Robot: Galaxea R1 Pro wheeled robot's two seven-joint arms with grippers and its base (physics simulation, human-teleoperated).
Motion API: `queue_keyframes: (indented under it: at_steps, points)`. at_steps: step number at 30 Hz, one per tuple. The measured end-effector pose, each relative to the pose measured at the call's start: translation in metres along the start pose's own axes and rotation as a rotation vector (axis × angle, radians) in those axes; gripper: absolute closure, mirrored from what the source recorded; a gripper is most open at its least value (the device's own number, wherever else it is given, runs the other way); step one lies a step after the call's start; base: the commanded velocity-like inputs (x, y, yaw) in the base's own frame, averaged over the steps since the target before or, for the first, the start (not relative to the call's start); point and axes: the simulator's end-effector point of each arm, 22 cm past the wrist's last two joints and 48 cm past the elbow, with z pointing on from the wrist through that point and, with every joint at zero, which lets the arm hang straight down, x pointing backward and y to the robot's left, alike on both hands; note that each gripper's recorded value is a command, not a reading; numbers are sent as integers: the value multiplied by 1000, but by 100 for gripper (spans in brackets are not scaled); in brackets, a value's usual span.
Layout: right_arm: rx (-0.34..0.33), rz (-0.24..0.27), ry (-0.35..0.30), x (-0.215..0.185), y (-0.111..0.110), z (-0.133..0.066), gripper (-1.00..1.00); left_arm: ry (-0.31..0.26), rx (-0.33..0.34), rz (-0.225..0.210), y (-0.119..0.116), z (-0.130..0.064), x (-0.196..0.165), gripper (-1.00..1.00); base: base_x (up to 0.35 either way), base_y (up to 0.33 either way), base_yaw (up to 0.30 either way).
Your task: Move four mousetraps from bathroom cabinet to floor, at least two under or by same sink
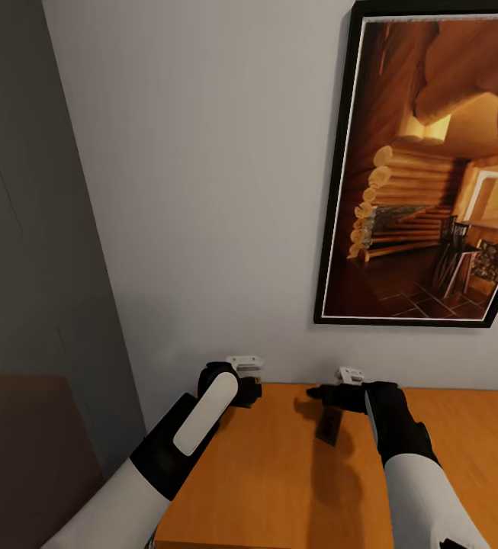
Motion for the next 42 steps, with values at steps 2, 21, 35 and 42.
queue_keyframes:
  at_steps: [2, 21, 35, 42]
  points:
    - [3, 18, 24, 6, -1, 0, -100, 0, 0, -2, 0, 0, 0, 100, 0, 0, 0]
    - [-6, 56, -22, -6, 5, -11, -100, -17, -3, -51, 2, 3, -2, 100, 0, 0, 0]
    - [3, -28, -41, -42, 13, -14, -100, -32, -18, -99, 6, 8, -3, 100, 0, 0, 0]
    - [39, -37, -31, -46, 5, -22, -100, -7, -36, -98, 10, 15, 6, 100, 0, 0, 0]
